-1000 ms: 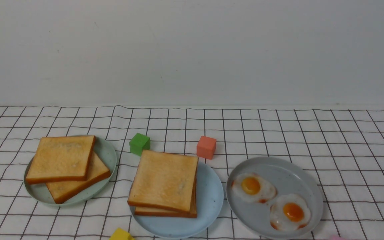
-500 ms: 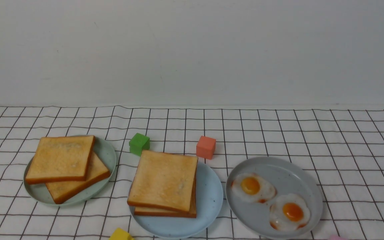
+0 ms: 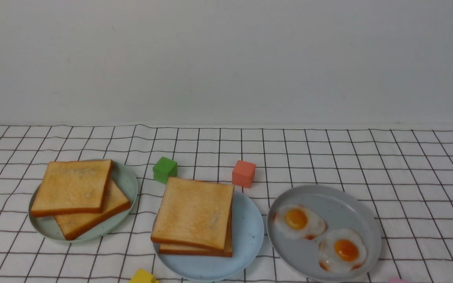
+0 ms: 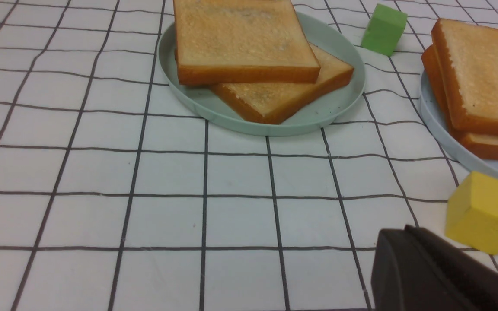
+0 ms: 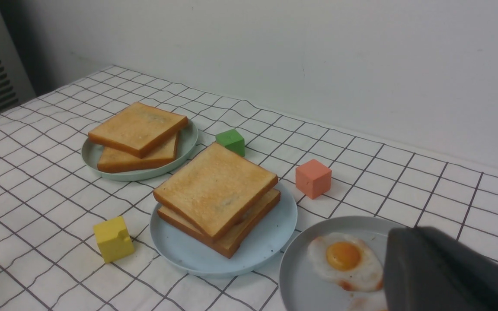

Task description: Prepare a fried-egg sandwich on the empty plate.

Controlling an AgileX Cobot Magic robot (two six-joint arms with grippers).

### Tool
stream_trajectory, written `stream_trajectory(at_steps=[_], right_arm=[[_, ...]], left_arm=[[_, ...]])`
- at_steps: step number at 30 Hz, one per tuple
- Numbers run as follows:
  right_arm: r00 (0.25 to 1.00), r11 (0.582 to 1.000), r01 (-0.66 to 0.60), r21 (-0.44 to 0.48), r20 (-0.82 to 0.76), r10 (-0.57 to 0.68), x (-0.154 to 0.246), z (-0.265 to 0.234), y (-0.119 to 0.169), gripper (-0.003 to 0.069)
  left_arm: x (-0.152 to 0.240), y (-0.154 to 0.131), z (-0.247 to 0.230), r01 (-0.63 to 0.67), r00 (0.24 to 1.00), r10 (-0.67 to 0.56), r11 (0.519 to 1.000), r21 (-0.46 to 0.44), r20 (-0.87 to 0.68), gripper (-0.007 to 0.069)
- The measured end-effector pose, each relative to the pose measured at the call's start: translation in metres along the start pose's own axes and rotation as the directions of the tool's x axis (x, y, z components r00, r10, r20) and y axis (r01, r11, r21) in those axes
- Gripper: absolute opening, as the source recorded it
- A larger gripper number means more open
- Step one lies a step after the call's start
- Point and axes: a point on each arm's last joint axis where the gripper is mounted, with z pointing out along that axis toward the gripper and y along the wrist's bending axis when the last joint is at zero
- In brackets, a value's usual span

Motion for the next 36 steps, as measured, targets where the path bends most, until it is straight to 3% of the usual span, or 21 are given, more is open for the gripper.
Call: stream_trajectory(at_steps=[30,34,36], right_arm=[[1.0,1.0,0.0,0.001,-0.001,0.0,0.0002,0.0001,-0.0001,0.005],[1.0,0.998,-0.002,0.062,0.007,0.001,0.0001,-0.0017,-0.0044,0.0055],[1.0,0.987,-0.012,0.158,0.02,0.009,0.0011,-0.0082,-0.0098,0.0057]], left_arm=[[-0.0004,-0.0003,0.0005,0.041,0.999,-0.041,0.999,0.005,0.013,0.0006],[-0.0004,-0.0003,0.0005,0.041,0.999,-0.041,0.999,0.005,0.013,0.001],[-0.0004,-0.0003,0.0005,0.041,0.999,-0.041,0.999,0.005,0.013,0.0013]])
